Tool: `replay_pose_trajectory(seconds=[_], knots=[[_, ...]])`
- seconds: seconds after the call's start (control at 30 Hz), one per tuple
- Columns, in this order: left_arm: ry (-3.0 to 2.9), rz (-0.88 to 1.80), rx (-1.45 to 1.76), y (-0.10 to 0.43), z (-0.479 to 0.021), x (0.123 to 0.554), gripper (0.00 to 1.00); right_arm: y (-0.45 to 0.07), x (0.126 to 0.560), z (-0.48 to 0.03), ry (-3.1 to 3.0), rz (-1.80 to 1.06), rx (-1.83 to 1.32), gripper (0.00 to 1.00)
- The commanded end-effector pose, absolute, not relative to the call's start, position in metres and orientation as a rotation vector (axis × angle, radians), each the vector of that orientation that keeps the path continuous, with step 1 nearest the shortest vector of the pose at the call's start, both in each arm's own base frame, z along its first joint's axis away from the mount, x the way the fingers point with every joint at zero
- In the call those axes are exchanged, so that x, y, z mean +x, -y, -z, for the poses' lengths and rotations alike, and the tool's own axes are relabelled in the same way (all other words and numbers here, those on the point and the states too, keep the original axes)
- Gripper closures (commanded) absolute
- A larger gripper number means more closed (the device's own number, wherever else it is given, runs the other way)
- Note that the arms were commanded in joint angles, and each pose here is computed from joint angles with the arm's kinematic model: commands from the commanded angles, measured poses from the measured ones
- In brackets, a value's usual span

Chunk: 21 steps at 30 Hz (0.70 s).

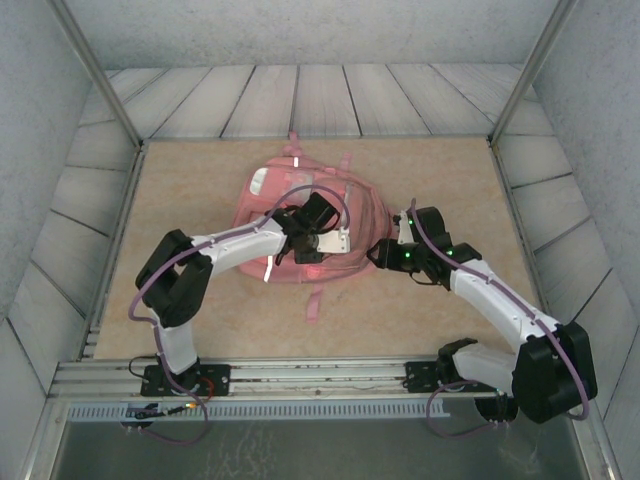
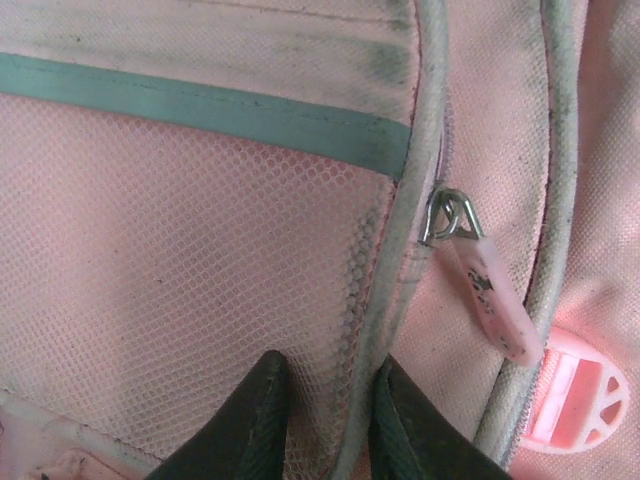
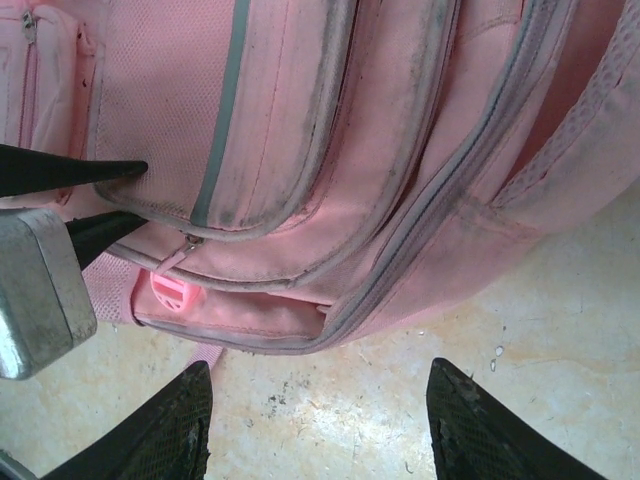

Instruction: Pack the student bag

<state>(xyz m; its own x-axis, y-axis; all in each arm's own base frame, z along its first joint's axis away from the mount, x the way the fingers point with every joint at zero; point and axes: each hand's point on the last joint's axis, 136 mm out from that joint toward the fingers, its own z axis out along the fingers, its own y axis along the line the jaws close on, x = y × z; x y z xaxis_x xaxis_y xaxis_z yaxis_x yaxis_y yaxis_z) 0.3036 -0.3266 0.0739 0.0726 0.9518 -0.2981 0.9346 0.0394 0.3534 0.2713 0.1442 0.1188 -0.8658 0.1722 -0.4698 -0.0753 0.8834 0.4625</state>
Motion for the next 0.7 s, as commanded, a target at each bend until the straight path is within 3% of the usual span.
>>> replay_pose_trajectory(seconds=[0.0,0.2,0.67], knots=[[-1.873,-0.033,1.831,0.33,-0.085,0.317,0.82,-0.148,0.27,-0.125,-2.502,-0.705,0.07,0.43],[-1.969,0.051,1.731,0.334,-0.096,0.319,0.99,-0.163,0.267,-0.136,-2.425,-0.841,0.021,0.47],[-2.315,0.43,1.279,0.341,-0.134,0.292,1.0,-0.185,0.283,-0.153,-2.308,-0.888,-0.174,0.56]])
